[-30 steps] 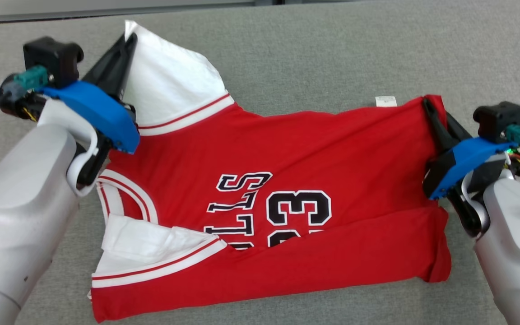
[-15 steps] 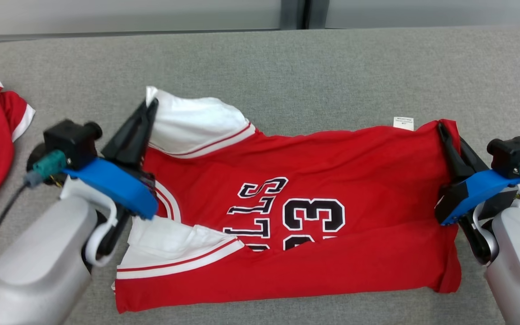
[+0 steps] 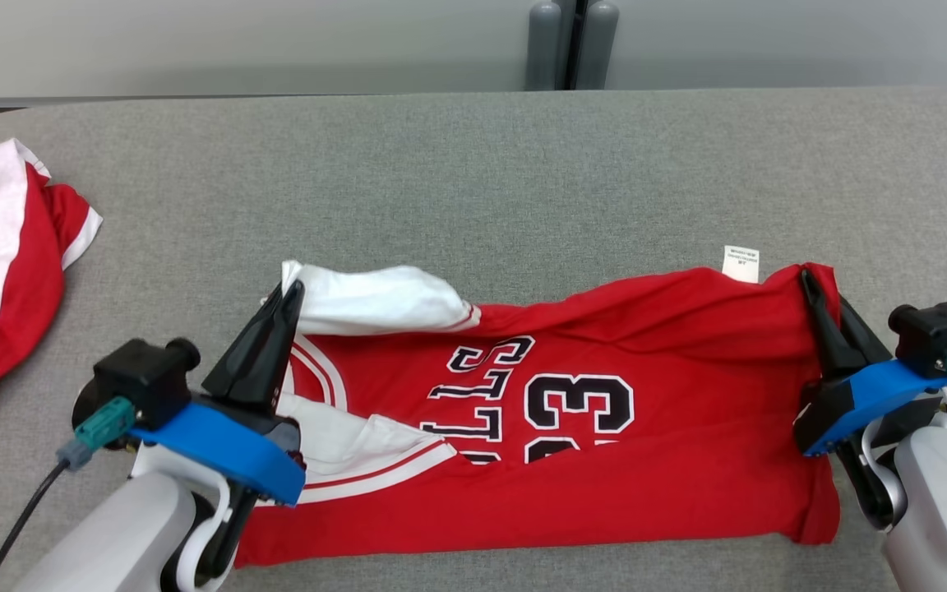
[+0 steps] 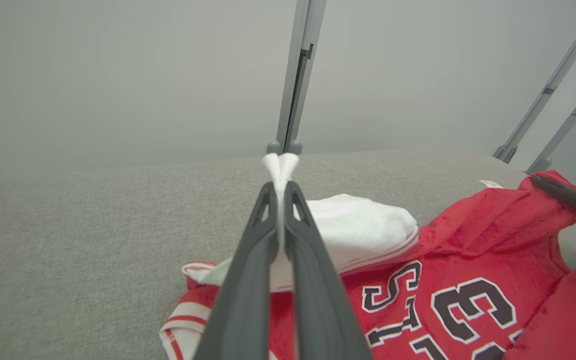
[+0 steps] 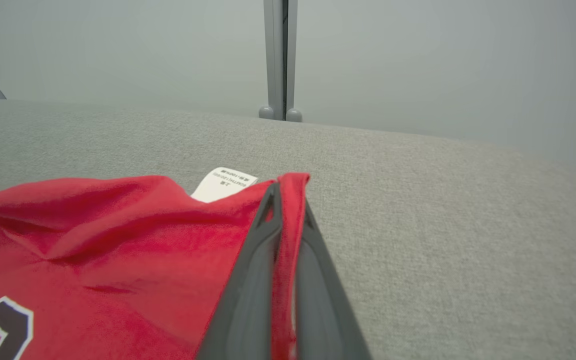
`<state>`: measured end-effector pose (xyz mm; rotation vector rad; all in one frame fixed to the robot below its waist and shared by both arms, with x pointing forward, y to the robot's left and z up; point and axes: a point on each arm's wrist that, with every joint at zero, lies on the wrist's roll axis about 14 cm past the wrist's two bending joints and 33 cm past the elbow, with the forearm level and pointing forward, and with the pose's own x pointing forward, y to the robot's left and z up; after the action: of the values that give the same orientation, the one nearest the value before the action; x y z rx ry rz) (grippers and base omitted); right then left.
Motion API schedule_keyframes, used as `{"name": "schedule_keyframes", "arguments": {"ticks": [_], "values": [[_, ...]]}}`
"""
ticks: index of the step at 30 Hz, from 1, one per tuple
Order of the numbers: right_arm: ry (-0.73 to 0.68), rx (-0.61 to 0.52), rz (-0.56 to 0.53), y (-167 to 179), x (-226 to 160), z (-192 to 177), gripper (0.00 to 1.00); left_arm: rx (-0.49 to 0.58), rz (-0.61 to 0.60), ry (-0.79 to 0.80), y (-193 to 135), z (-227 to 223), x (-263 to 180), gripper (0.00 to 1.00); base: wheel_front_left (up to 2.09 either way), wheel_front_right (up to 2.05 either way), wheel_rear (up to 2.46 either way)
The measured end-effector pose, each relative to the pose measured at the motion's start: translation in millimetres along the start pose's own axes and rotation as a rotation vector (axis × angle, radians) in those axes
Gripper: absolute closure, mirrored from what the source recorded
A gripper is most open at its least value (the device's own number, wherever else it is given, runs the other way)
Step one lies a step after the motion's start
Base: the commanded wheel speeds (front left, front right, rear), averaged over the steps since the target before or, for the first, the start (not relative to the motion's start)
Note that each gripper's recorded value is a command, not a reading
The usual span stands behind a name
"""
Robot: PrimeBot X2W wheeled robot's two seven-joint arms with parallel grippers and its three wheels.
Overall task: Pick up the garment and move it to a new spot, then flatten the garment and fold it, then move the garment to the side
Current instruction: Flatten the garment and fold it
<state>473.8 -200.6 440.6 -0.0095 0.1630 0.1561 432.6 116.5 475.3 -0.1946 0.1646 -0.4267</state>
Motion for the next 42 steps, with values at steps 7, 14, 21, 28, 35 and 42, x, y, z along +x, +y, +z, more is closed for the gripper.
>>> {"name": "schedule_keyframes", "arguments": {"ticks": [7, 14, 21, 28, 35, 42], "values": [[-0.041, 0.013, 0.003, 6, -9, 8, 1.00, -0.039, 0.041, 0.028, 0, -16, -20, 1.00, 0.00, 0.00, 0.00], [-0.063, 0.030, 0.001, 12, -23, 10, 1.00, -0.075, 0.087, 0.056, -1, -34, -36, 1.00, 0.00, 0.00, 0.00], [-0.064, 0.048, -0.012, 15, -38, 8, 1.00, -0.119, 0.137, 0.082, -1, -52, -55, 1.00, 0.00, 0.00, 0.00], [-0.084, 0.075, -0.030, 16, -51, 10, 0.00, -0.139, 0.201, 0.063, 5, -56, -66, 0.00, 0.00, 0.00, 0.00], [-0.123, 0.085, -0.064, 7, -64, 19, 0.00, -0.112, 0.273, -0.022, 18, -39, -71, 0.00, 0.00, 0.00, 0.00], [-0.087, 0.086, -0.082, 3, -68, 7, 0.00, -0.031, 0.373, -0.154, 35, -5, -82, 0.00, 0.00, 0.00, 0.00]]}}
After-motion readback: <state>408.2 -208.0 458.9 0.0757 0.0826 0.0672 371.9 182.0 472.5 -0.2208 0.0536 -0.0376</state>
